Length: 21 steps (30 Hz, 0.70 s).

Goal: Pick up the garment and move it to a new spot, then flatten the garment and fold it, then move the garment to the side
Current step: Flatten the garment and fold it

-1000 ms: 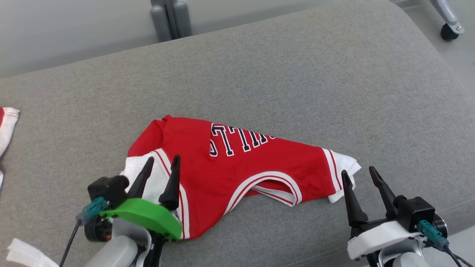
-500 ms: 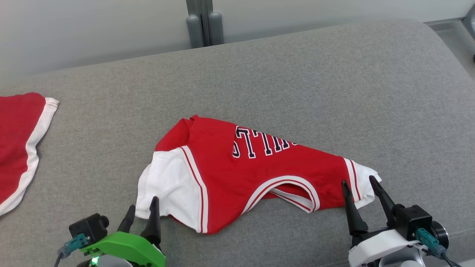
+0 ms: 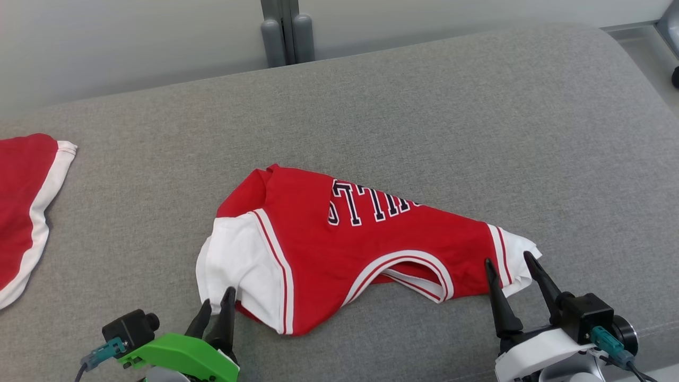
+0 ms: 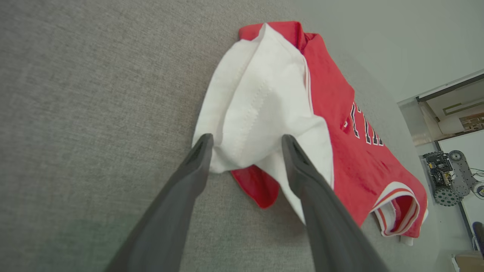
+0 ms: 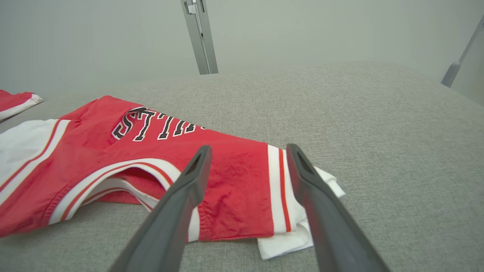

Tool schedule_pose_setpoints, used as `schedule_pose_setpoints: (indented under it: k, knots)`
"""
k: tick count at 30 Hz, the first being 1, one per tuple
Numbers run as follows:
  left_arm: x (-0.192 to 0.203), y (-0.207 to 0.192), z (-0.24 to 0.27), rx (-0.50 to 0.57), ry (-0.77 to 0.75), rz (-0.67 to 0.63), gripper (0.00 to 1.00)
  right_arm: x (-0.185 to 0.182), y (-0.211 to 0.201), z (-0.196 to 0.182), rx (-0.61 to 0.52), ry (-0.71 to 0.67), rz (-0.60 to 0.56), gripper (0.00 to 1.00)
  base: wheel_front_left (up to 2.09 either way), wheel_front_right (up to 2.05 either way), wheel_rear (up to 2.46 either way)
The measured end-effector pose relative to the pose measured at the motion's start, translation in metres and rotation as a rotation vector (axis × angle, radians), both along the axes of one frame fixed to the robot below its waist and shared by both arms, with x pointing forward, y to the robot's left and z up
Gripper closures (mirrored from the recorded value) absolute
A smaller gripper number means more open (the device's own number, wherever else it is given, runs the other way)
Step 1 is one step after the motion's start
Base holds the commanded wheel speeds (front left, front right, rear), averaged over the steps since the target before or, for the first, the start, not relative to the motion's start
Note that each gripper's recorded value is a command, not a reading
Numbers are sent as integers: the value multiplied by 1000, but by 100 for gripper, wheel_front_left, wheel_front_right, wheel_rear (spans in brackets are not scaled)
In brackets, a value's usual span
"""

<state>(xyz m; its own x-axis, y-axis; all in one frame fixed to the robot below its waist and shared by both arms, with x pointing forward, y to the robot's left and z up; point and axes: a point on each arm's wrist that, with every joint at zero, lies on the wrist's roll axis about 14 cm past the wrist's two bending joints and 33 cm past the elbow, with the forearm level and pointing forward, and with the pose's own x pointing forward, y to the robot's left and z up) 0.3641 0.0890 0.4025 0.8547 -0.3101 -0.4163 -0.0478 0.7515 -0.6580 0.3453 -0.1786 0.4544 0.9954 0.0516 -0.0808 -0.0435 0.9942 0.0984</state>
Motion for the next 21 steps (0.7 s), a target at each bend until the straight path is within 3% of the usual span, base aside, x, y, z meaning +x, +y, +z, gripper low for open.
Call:
schedule_pose_setpoints:
  k: [9,15,21]
  knots:
    - [10,-6,24,-53,-76,-29,100,-3,-4,2,-1,-4,-15,0,0,0,0]
    - [26,-15,85,-153,-230,-72,100,-5,-6,3,0,-9,-20,0,0,0,0]
    - [54,-44,159,-197,-406,-222,100,-2,-5,6,7,-16,-20,0,0,0,0]
